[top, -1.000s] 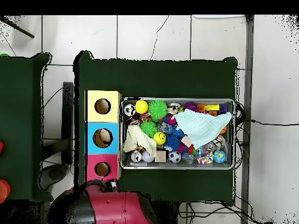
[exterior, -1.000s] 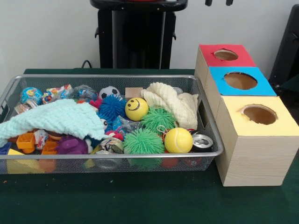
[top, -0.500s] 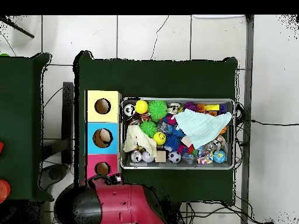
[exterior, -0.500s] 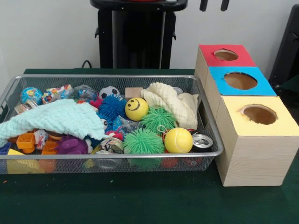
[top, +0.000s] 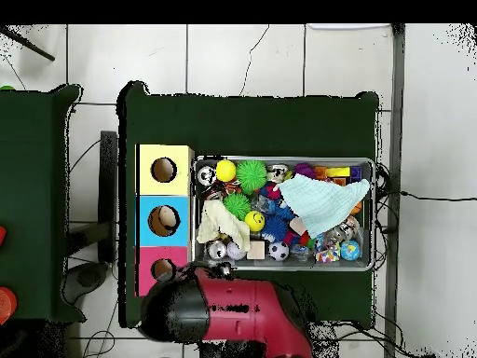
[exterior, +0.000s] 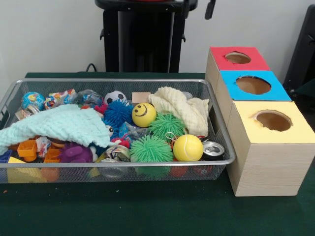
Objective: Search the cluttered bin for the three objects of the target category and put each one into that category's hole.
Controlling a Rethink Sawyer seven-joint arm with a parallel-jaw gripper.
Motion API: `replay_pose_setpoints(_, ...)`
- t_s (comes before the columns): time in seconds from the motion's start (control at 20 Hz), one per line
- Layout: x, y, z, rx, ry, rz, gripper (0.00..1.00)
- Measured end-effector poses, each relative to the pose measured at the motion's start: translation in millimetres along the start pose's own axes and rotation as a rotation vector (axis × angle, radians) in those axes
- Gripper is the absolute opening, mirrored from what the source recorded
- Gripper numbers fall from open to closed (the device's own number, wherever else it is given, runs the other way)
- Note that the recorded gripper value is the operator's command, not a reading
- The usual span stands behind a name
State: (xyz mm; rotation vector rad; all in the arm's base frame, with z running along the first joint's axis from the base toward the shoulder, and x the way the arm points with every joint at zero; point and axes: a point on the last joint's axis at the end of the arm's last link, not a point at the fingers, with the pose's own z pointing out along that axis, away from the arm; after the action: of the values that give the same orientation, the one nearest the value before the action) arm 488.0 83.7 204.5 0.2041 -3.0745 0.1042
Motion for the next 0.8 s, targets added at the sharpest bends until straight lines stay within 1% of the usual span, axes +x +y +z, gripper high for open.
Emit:
replay_pose_setpoints(0.05,-2.2,-14.2,2.5,0.001,0.002,0.02,1.0)
replay_pose_setpoints(0.15,-4.3,-24.2,4.7,0.004,0.003,0.03,1.0)
replay_pose_setpoints(0.2,-7.1,-33.2,7.3,0.006,0.003,0.035,1.0)
replay_pose_setpoints(0.35,-13.9,-45.3,12.0,0.009,0.002,0.039,1.0)
replay_pose_setpoints(0.5,-21.9,-54.2,18.5,0.011,0.002,0.031,1.0)
replay_pose_setpoints(0.8,-37.0,-67.3,40.5,0.014,0.008,-0.009,1.0)
